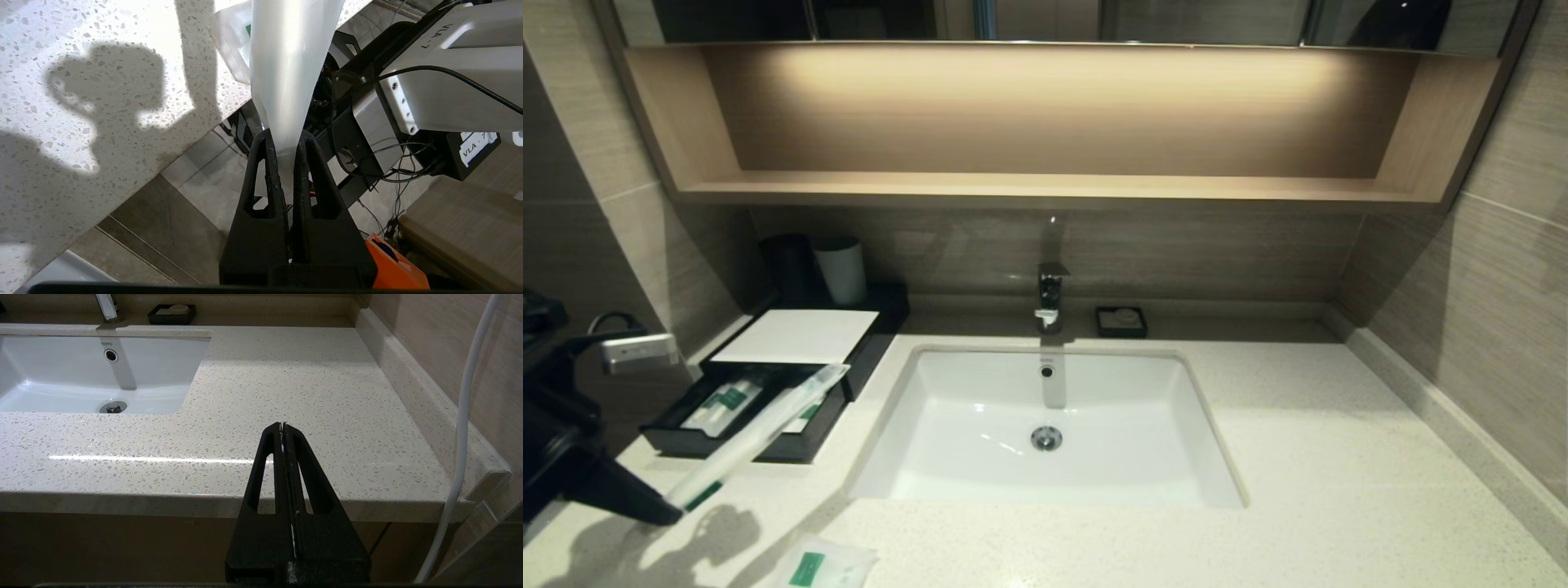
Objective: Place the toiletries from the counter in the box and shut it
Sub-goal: Place the bathroom toiletry into the drawer
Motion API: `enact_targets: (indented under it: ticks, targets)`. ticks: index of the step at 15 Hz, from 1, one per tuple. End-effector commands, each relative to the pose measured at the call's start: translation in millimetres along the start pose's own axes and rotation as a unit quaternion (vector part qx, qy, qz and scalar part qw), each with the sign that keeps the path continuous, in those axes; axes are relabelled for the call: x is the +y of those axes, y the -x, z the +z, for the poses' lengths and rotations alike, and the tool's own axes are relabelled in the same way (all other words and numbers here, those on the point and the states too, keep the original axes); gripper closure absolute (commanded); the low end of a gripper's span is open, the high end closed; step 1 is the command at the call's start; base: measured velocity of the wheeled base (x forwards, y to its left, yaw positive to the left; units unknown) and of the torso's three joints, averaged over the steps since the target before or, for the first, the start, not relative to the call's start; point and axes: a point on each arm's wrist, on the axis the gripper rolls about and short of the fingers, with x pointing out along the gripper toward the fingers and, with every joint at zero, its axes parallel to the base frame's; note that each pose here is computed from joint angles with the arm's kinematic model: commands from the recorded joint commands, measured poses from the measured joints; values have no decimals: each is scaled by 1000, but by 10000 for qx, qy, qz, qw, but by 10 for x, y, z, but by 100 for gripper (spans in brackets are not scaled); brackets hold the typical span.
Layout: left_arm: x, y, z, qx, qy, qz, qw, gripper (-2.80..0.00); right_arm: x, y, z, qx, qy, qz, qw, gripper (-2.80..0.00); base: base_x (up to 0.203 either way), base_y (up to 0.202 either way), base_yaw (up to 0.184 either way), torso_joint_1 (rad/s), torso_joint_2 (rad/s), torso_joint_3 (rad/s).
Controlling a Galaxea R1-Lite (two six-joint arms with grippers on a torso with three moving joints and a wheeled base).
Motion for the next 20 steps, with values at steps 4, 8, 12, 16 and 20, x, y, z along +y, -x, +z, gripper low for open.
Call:
enact_targets:
  ticks: [4,8,12,16,20]
  targets:
    - [122,-80,11,117,248,-214,9994,0,0,0,-2,-1,5,0,10000,0,0,0,0,0,0,0]
    - [136,-39,98,60,464,-95,9989,0,0,-1,-5,3,8,0,10000,0,0,0,0,0,0,0]
    - [-28,16,325,22,1342,78,9909,0,0,1,-1,-7,2,0,10000,0,0,0,0,0,0,0]
    - [-258,161,338,83,1859,643,9804,0,0,1,-2,-6,2,0,10000,0,0,0,0,0,0,0]
    - [-353,278,352,13,2558,1178,9595,0,0,-1,-4,6,4,0,10000,0,0,0,0,0,0,0]
